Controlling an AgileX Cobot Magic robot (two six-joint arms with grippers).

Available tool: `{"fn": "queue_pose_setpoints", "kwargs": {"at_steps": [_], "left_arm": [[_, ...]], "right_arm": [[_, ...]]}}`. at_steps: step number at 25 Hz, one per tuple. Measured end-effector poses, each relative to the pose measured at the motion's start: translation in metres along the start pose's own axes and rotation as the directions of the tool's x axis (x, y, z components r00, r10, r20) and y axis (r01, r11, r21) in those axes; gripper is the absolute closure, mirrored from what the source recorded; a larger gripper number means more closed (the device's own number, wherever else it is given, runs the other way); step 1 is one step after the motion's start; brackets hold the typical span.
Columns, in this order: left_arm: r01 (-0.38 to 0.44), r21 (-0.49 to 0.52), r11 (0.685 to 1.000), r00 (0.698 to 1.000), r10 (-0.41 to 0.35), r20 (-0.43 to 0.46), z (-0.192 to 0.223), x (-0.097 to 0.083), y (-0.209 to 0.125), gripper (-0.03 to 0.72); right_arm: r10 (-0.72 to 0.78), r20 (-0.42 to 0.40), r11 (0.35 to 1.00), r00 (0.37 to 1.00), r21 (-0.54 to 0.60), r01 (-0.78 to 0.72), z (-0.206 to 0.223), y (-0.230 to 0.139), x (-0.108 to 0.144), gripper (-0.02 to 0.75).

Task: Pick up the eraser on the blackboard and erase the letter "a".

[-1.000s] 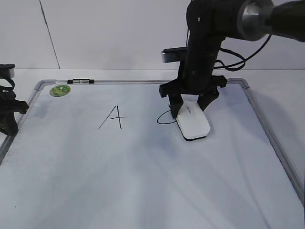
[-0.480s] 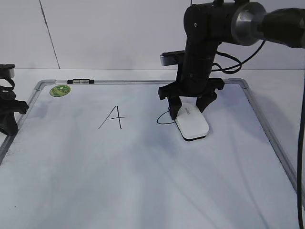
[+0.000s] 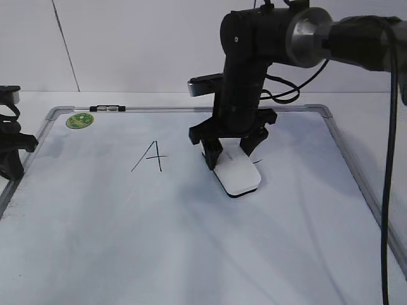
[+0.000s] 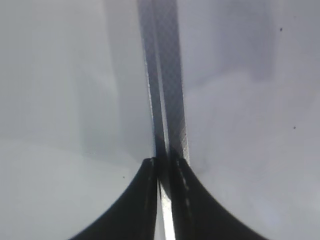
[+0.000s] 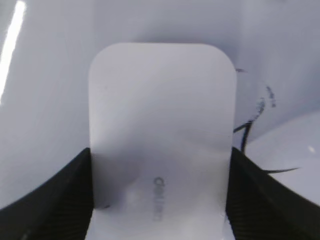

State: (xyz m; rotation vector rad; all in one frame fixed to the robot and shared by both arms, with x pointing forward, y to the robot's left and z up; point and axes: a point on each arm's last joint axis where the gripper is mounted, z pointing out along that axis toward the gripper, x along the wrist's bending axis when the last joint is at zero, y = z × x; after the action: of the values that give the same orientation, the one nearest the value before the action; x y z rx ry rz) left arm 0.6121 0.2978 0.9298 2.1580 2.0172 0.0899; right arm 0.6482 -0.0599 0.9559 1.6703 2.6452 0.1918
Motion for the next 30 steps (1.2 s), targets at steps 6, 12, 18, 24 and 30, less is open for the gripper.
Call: {"fn": "queue_pose_setpoints", "kwargs": {"at_steps": [6,12,18,24,30], "left_arm": [[0.0,0.0,1.0,1.0,0.0,0.0,0.0,0.0,0.0,0.643],[-0.001,0.0,1.0,1.0,0.001,-0.001,0.0,0.0,0.0,0.64],[-0.003,-0.002,1.0,1.0,0.003,-0.002,0.0,0.0,0.0,0.637],[-0.006,-0.001,1.0,1.0,0.006,-0.003,0.0,0.0,0.0,0.632],[-0.009,-0.001,1.0,1.0,0.009,-0.006,0.0,0.001,0.0,0.63]], "right_arm": [[-0.061,-0.022,0.998,0.998,0.003,0.061,0.001,-0.003,0.024,0.166],[-0.008,0.013,1.0,1.0,0.001,0.008,0.001,-0.002,0.016,0.166],[0.117,0.03,0.993,0.993,-0.008,-0.117,-0.002,0.002,-0.04,0.166],[0.198,0.062,0.98,0.978,-0.018,-0.197,-0.005,0.0,-0.083,0.166],[0.151,0.057,0.988,0.987,-0.016,-0.151,-0.004,0.002,-0.065,0.166]]}}
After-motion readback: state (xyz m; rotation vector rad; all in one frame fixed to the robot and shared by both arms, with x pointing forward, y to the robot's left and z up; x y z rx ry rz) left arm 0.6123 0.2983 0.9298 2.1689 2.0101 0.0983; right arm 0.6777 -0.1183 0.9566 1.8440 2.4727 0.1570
